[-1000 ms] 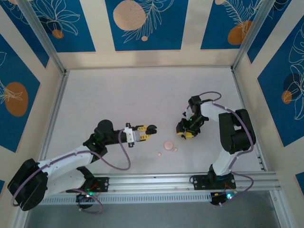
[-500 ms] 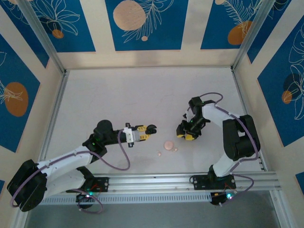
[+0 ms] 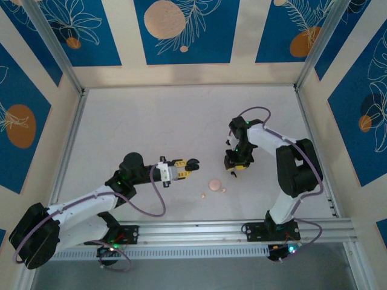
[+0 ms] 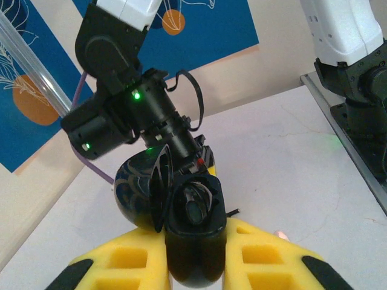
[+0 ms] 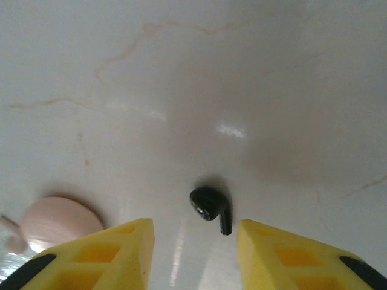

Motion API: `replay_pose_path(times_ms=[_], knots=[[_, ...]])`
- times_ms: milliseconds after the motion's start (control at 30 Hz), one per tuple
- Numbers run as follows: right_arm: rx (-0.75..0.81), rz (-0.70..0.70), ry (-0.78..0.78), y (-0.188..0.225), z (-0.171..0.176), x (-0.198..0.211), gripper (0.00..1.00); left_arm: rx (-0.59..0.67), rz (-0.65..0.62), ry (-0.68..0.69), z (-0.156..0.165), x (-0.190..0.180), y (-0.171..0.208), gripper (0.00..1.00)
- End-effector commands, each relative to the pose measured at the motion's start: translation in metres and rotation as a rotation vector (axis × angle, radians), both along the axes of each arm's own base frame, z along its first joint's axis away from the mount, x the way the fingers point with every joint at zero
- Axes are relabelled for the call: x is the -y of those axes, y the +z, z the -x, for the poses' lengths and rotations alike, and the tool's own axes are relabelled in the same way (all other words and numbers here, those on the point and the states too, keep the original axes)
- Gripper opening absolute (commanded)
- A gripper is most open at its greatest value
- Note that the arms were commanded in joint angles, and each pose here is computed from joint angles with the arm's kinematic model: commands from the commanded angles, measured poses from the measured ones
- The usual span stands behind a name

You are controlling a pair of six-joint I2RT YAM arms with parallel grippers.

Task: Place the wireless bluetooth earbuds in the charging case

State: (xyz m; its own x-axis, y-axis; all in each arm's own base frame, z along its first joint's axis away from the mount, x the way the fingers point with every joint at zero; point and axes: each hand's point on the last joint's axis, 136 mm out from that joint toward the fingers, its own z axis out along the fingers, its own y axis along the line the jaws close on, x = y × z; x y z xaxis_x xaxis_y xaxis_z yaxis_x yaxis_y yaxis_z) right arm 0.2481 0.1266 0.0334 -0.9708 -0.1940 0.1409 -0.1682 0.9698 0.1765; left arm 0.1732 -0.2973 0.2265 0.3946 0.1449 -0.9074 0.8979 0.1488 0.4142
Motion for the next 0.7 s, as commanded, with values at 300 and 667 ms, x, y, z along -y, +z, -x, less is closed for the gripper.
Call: replay_pose_path(times_ms=[300, 667], knots=[[-0.048, 0.054, 0.063, -0.017, 0.002, 0.001, 0.32, 0.049, 0.010, 0.009, -0.002, -0.001, 0.013, 0.19], [-0.015, 0.067, 0.054, -0.025, -0.006, -0.001, 0.26, 0.044, 0.009, 0.011, -0.003, -0.001, 0.012, 0.19]])
